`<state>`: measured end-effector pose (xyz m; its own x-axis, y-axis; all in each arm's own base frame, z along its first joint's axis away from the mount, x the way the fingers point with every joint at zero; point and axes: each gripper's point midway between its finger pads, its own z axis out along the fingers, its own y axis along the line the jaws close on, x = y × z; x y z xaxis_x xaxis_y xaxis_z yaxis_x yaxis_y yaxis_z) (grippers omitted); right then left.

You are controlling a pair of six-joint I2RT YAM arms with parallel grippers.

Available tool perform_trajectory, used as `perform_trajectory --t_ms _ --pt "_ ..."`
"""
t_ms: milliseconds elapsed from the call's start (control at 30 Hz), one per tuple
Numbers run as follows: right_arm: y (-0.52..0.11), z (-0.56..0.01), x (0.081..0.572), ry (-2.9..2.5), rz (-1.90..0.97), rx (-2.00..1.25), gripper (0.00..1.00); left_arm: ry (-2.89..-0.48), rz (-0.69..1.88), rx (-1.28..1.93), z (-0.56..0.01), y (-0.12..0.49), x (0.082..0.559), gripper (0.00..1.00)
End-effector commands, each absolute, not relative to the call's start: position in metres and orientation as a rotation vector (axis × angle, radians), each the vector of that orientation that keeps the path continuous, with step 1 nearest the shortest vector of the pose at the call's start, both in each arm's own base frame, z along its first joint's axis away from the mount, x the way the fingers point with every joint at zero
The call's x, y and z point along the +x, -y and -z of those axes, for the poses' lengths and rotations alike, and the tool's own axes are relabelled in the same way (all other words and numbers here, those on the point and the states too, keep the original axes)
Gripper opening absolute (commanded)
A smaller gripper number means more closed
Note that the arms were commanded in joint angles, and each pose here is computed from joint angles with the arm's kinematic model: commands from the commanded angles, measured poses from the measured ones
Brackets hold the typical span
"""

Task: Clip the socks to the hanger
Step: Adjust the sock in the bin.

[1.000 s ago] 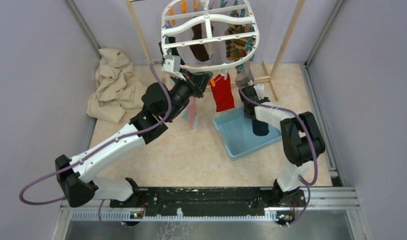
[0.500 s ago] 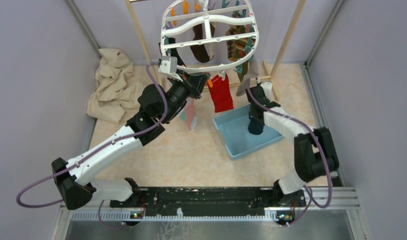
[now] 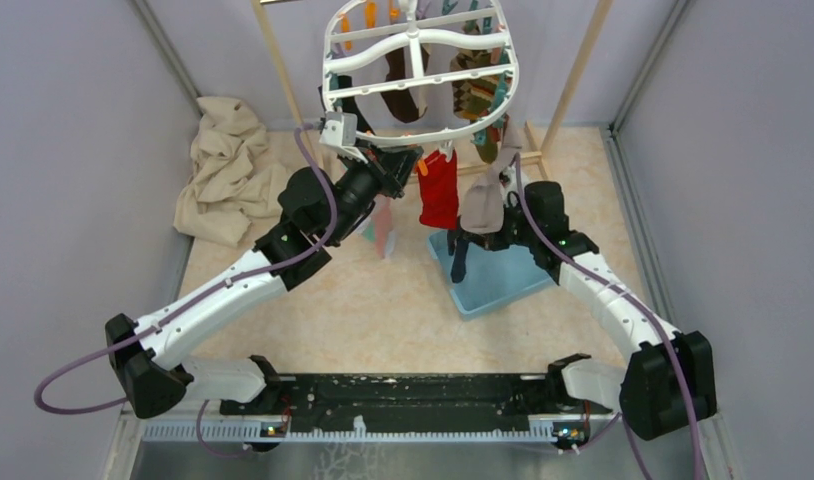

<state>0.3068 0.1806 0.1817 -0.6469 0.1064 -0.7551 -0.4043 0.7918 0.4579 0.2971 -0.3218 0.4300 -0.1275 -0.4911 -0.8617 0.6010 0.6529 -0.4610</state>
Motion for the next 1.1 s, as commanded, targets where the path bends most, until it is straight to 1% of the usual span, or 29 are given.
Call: perform_trajectory --t_ms 0,100,300,400,500,600,833,967,1067 --pt "-0.220 -0.205 0.255 -2.040 -1.177 -0.513 0.00 -1.409 0.973 0.124 -0.435 0.327 0.291 0.00" --pt "-0.216 -0.182 0.244 -2.133 -1.181 -0.554 0.00 -1.410 0.978 0.128 -0.434 0.329 0.292 0.00" --pt "-0.181 -0.138 0.271 -2.326 -0.830 -0.384 0.00 -1.417 0.998 0.136 -0.433 0.334 0.291 0.00" --pt "-0.171 -0.120 0.277 -2.387 -0.743 -0.367 0.00 -1.419 0.996 0.138 -0.432 0.334 0.292 0.00" --pt "-0.169 -0.110 0.279 -2.420 -0.717 -0.352 0.00 -1.419 0.985 0.137 -0.433 0.332 0.291 0.00" --pt "-0.173 -0.123 0.284 -2.371 -0.721 -0.346 0.00 -1.416 0.974 0.134 -0.434 0.329 0.291 0.00" --pt "-0.196 -0.200 0.285 -2.172 -0.808 -0.458 0.00 -1.414 0.976 0.138 -0.435 0.331 0.292 0.00" --pt "-0.215 -0.212 0.280 -2.160 -0.810 -0.546 0.00 -1.414 0.990 0.141 -0.435 0.333 0.292 0.00" --pt "-0.229 -0.210 0.276 -2.166 -0.819 -0.601 0.00 -1.414 0.986 0.137 -0.435 0.332 0.291 0.00"
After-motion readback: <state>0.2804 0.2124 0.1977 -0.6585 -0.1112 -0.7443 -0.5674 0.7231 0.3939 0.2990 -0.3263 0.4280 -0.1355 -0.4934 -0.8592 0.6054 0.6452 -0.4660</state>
